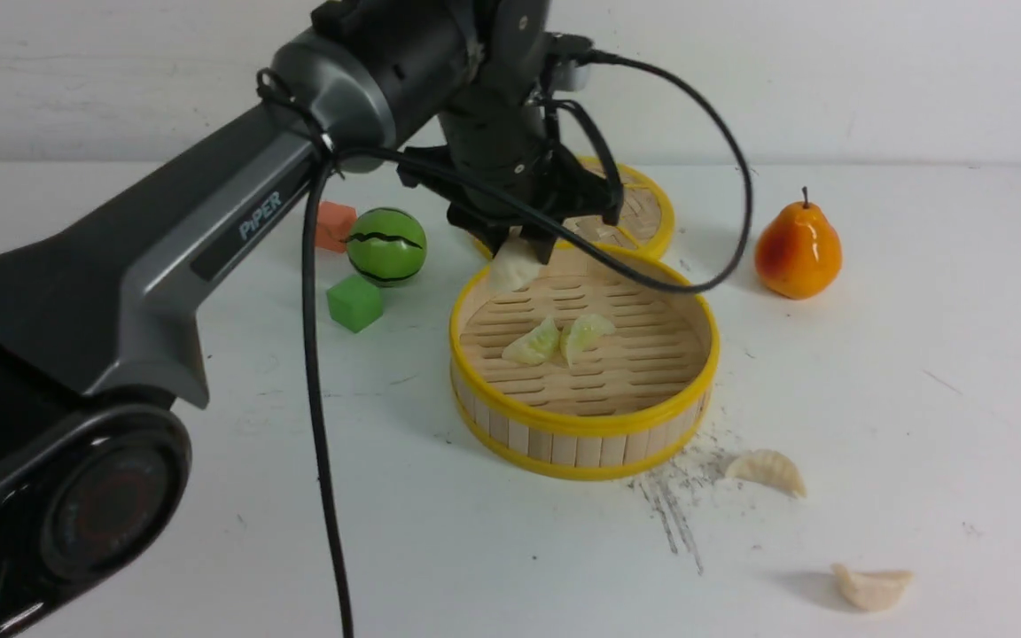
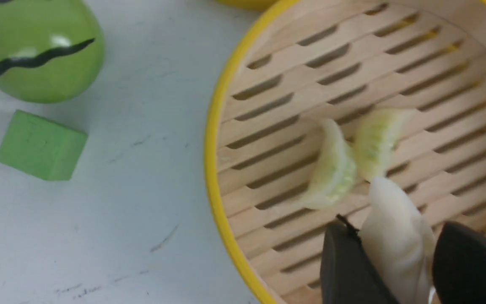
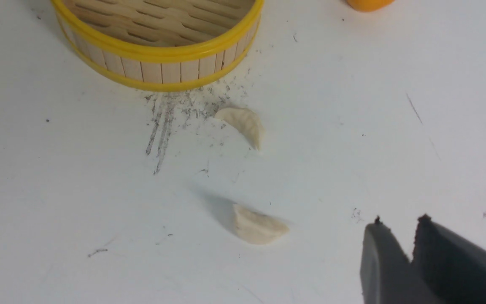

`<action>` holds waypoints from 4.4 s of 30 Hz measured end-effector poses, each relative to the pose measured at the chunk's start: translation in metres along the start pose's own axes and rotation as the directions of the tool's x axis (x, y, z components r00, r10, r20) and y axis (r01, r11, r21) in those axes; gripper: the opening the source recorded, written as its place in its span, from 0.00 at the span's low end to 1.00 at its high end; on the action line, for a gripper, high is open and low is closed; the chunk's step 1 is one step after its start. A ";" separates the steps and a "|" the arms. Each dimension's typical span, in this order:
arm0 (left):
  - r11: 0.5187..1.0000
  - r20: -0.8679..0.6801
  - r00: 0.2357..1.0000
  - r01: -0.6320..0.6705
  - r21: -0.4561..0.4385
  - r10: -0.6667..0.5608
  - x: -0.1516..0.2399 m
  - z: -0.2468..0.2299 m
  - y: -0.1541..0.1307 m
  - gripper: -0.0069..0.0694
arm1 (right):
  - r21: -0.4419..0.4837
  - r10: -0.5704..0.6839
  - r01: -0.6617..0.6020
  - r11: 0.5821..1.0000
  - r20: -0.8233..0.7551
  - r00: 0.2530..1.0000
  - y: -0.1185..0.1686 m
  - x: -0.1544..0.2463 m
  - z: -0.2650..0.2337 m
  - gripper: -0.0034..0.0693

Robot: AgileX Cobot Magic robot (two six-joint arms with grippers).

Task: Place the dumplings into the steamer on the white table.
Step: 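Place the dumpling into the bamboo steamer basket with the left gripper, then reach for and grasp a dumpling lying on the table beside the steamer, then place the dumpling in the bamboo steamer basket with the right gripper, then reach for and grasp a dumpling lying on the table beside the steamer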

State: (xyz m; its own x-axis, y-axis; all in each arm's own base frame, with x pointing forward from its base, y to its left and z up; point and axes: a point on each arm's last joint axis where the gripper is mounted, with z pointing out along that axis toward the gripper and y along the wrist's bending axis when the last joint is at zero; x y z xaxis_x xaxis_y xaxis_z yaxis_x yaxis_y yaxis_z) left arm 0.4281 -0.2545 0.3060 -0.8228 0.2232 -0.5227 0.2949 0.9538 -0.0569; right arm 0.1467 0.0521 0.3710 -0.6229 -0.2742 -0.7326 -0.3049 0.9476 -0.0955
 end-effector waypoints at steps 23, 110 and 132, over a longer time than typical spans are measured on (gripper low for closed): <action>0.998 -0.063 0.997 0.045 -0.047 -0.048 0.002 0.041 0.013 0.72 | 0.003 -0.020 0.020 1.000 0.008 1.000 0.002 0.008 0.014 0.24; 0.991 0.112 0.992 -0.077 0.111 0.065 0.306 -0.210 0.088 0.07 | -0.115 -0.113 0.082 0.990 -0.297 0.948 0.068 -0.113 0.314 0.30; 0.990 0.072 0.995 -0.070 0.119 0.062 0.310 -0.210 0.087 0.08 | -0.134 -0.229 0.191 0.972 -0.385 0.894 0.050 -0.148 0.216 0.69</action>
State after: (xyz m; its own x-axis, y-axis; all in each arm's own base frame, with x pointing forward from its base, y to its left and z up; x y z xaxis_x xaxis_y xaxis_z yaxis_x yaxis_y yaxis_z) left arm 0.0967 -0.0599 0.3177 -0.7660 0.2669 -0.5849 0.4078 0.9050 -0.1211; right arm 0.3795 0.1755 0.3291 -0.7645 -0.5250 -0.3741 -0.5122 0.8470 -0.1420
